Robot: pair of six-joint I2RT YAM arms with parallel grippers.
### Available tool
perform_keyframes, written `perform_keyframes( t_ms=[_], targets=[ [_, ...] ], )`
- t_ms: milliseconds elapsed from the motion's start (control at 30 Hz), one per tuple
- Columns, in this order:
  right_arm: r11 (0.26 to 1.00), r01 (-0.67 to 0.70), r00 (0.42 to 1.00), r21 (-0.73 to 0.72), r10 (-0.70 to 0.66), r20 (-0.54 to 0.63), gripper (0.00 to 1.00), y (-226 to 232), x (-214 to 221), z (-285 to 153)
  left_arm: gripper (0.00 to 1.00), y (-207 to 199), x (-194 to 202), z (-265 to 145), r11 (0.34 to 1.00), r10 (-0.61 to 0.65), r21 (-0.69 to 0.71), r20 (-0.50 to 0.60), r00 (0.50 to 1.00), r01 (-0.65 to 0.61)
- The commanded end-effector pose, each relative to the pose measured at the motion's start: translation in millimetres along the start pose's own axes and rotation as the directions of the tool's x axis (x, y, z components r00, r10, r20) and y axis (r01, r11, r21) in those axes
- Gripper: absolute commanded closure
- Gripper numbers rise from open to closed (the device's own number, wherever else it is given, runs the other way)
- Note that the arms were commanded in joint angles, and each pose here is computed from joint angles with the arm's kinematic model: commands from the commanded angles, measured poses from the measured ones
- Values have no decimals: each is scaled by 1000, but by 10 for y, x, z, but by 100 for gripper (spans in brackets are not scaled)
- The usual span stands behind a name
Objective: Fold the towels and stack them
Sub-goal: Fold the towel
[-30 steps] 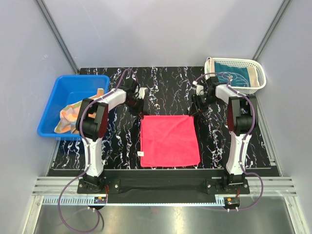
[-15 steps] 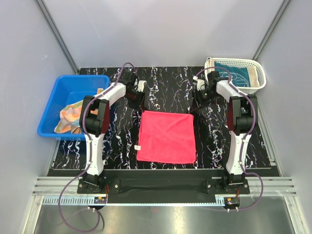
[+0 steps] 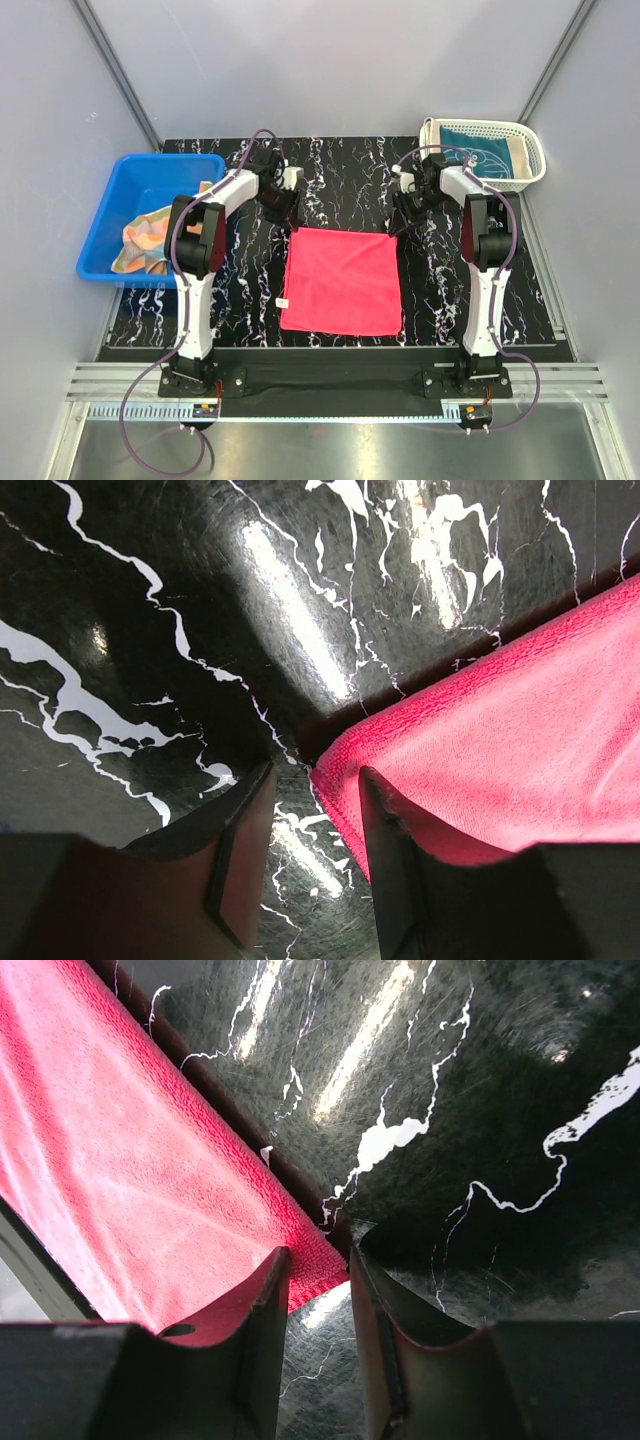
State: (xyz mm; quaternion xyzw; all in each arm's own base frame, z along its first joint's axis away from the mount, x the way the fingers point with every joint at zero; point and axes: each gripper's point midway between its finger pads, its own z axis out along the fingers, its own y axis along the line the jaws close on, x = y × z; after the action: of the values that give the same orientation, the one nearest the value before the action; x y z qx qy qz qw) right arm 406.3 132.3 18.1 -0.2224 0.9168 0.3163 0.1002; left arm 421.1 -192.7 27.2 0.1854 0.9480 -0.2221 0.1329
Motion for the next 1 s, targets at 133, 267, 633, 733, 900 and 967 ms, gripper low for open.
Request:
perform_keyframes(
  t_ms=[133, 267, 633, 733, 900, 967],
  targets=[
    [999, 38, 999, 29, -38, -27, 64, -70, 110, 4, 63, -10, -133, 34, 999, 39, 35, 29, 999, -40],
    [999, 52, 998, 9, -52, -21, 61, -41, 115, 2, 72, -6, -125, 41, 998, 45, 41, 24, 999, -46],
    [997, 77, 997, 20, -77, -10, 100, -13, 62, -65, 100, -103, -211, -15, 995, 45, 83, 38, 998, -48],
    [986, 105, 992, 132, -114, 58, 100, -34, -198, -314, 100, -121, -371, -212, 997, 49, 52, 88, 995, -54],
    [934, 153, 940, 322, -238, 245, 100, 153, -762, -1015, 100, -252, -755, -932, 993, 114, -47, 246, 963, -106],
    [896, 160, 892, 415, -311, 327, 100, 295, -987, -1402, 100, -354, -857, -1264, 988, 150, -86, 308, 940, -130]
  ],
)
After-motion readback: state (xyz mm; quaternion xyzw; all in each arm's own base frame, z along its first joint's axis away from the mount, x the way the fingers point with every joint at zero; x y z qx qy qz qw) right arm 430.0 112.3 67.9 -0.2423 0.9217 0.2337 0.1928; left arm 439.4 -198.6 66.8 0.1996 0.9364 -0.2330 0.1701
